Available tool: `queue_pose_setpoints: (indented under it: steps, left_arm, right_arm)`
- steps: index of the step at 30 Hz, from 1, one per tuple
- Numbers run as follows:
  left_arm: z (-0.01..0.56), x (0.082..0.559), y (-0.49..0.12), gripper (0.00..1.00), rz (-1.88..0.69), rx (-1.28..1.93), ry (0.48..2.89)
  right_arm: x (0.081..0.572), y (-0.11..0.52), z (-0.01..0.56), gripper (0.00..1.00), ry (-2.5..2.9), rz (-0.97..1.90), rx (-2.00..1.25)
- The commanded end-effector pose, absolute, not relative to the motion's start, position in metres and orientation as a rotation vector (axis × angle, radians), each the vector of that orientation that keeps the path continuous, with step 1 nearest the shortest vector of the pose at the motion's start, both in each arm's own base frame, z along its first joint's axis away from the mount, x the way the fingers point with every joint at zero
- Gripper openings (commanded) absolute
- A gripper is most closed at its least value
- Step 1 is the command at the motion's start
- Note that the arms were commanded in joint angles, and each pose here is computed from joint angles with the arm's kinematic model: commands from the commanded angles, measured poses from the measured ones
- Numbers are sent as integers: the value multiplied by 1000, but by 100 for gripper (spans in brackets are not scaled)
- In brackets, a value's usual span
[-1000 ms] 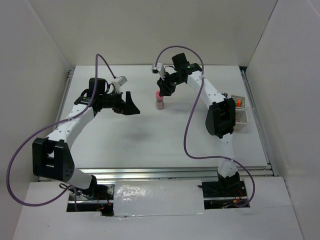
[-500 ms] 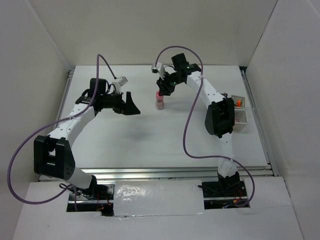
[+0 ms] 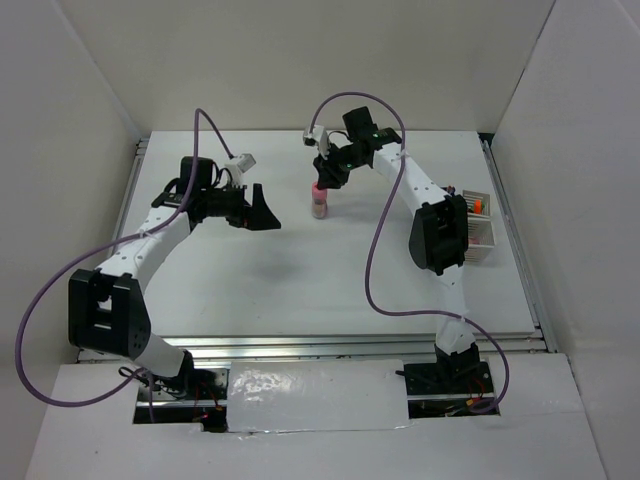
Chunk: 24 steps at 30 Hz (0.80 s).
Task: Sort the stationery into containers
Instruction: Pick up the stationery from the center of the board.
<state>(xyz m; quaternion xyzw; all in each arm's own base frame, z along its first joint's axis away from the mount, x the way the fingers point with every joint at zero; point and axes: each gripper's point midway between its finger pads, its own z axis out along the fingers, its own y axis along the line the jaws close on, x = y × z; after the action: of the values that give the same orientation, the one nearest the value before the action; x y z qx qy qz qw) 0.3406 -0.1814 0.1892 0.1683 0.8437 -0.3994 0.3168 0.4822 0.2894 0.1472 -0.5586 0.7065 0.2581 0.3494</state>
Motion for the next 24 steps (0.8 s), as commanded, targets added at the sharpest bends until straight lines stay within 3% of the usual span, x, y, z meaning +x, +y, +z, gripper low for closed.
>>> queue_pose_setpoints:
  steps: [1,13,24]
  left_arm:
    - [190,345,-183,93,-1085,445,2205]
    - [186,347,-182,93,-1088,434,2220]
    - [190,345,-179,93,-1068,440,2209]
  right_arm:
    - [490,297,157,34,1769,659,-1452]
    - [471,286,170,3,1795,673,-1440]
    - [446,286,219,0,1782,734,-1329]
